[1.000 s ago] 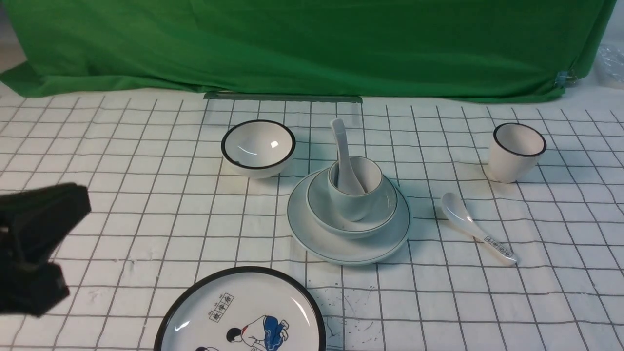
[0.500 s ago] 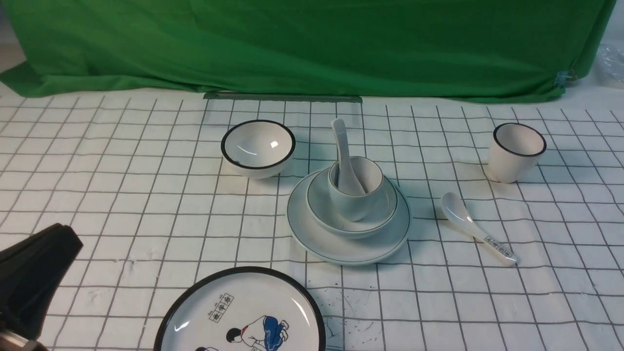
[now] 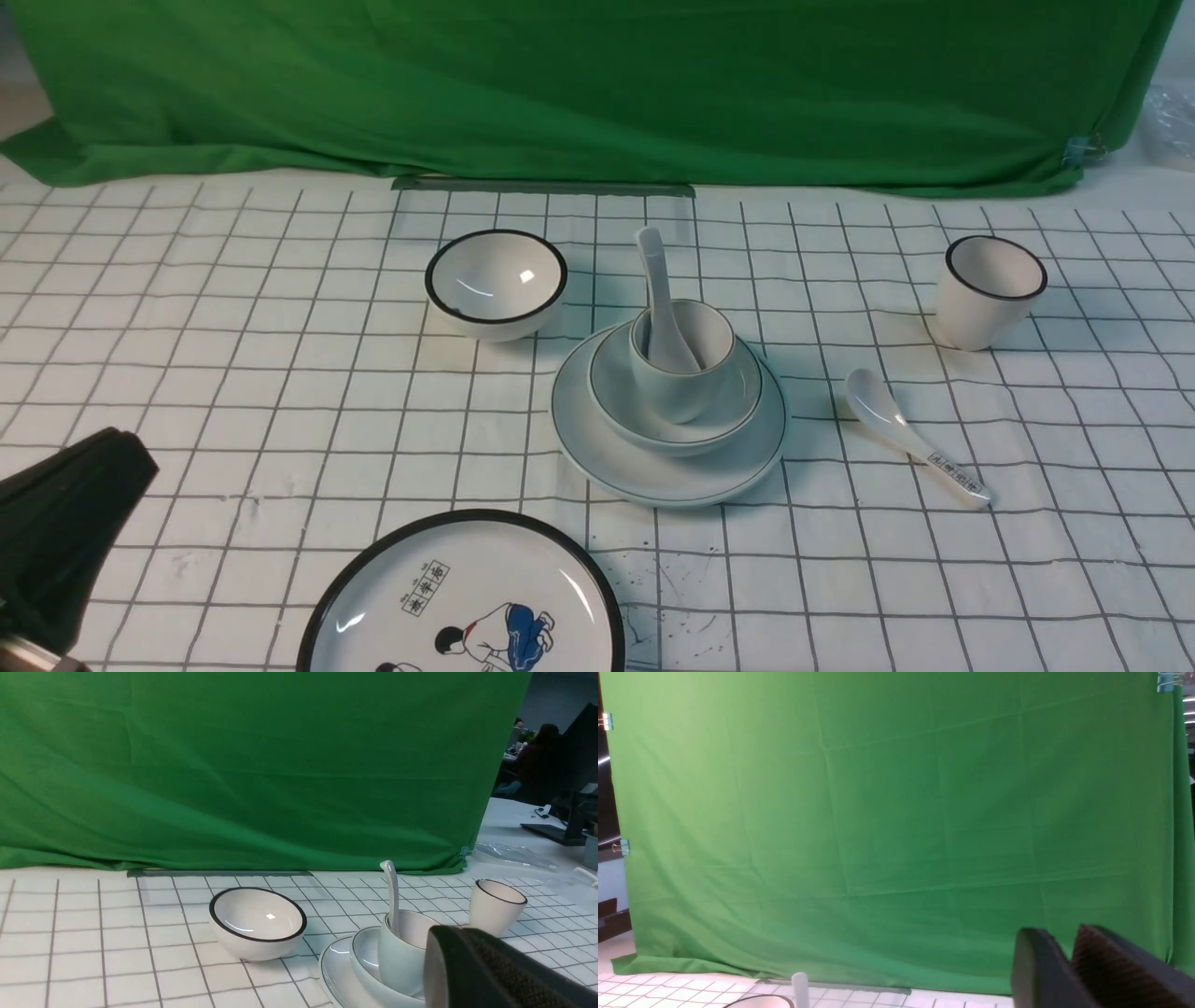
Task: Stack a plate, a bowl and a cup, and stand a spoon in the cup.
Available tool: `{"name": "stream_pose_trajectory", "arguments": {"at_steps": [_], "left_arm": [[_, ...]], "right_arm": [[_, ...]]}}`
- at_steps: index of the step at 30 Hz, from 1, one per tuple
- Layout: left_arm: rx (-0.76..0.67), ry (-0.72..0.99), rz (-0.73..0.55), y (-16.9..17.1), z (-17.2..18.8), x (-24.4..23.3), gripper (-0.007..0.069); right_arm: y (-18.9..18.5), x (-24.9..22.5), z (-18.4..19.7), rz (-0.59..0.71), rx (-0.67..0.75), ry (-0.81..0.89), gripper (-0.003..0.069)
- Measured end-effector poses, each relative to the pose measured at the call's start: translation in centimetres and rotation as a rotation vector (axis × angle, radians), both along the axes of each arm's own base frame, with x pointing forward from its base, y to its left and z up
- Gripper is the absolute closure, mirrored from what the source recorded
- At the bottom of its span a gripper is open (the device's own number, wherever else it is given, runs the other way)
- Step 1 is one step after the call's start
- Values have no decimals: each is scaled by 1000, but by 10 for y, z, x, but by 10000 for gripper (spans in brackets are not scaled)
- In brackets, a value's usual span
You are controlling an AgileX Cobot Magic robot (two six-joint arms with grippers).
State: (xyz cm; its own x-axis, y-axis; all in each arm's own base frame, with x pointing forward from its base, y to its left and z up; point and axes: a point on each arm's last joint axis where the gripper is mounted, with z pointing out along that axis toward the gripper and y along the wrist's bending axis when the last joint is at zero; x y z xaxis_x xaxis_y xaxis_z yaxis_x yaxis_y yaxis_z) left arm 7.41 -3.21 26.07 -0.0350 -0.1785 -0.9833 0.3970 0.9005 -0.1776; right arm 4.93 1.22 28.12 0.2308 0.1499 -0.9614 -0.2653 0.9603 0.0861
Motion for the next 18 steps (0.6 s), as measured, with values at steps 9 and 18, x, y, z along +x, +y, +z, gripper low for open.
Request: {"name": "stream_pose_trajectory", "arguments": {"at_steps": [9, 18], "left_arm": [[146, -63, 304, 25, -34, -13, 623], [175, 139, 398, 31, -69, -18, 623]], "right_arm": [[0, 0, -1, 0, -1, 2, 480], [0, 0, -2, 1, 5, 3, 459]]}}
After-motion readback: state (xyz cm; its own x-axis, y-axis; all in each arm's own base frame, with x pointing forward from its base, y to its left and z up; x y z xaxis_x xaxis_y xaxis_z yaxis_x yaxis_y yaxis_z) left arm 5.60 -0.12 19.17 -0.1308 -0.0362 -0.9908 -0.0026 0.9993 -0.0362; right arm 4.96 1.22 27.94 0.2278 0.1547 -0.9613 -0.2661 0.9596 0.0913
